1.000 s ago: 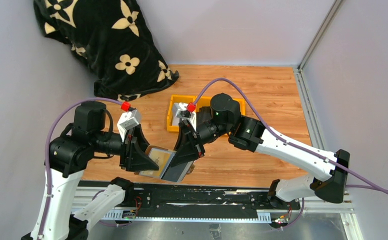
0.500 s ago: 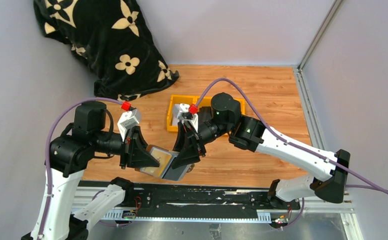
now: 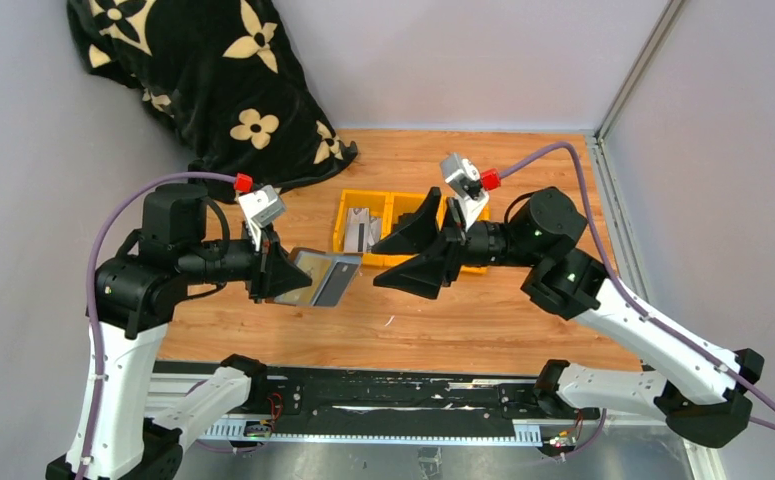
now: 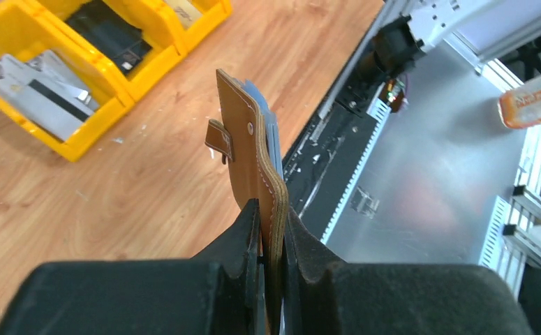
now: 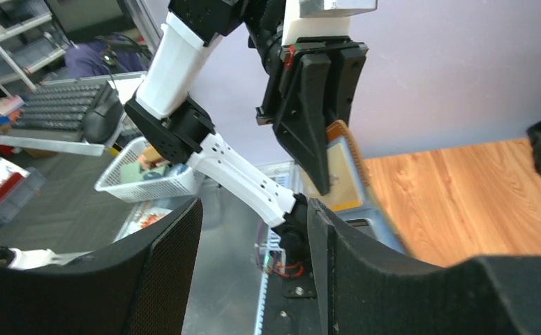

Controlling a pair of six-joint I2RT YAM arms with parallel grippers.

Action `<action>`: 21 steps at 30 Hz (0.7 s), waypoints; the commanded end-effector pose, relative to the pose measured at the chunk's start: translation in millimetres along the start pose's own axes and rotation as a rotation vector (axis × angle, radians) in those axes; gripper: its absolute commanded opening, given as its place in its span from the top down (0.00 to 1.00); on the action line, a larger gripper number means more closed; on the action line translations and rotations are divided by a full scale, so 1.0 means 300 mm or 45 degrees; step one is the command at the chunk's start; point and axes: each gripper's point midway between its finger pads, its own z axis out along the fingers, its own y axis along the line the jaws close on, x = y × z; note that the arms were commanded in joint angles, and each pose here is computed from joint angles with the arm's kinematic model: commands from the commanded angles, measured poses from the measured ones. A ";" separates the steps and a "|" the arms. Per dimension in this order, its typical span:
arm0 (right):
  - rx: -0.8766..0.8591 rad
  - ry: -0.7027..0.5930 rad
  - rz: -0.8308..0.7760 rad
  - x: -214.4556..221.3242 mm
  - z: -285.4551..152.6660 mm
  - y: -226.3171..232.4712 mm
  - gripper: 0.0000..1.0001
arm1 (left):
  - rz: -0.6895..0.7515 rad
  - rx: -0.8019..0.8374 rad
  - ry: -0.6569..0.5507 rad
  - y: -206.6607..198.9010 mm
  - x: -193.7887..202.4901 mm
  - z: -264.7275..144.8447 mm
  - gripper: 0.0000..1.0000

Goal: Take the credit cards out of the card holder
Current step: Remove the credit card from the card holder.

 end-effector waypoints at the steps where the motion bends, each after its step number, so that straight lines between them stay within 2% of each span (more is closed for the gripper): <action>1: -0.058 -0.035 0.209 0.065 0.068 -0.013 0.40 | 0.041 -0.116 -0.078 0.034 -0.062 -0.024 1.00; 7: -0.160 0.032 0.326 0.161 0.153 -0.009 0.40 | 0.022 -0.096 -0.120 0.017 -0.084 -0.029 1.00; 21: -0.141 0.083 0.412 0.246 0.232 -0.089 0.43 | 0.007 0.026 -0.204 -0.078 -0.108 -0.056 1.00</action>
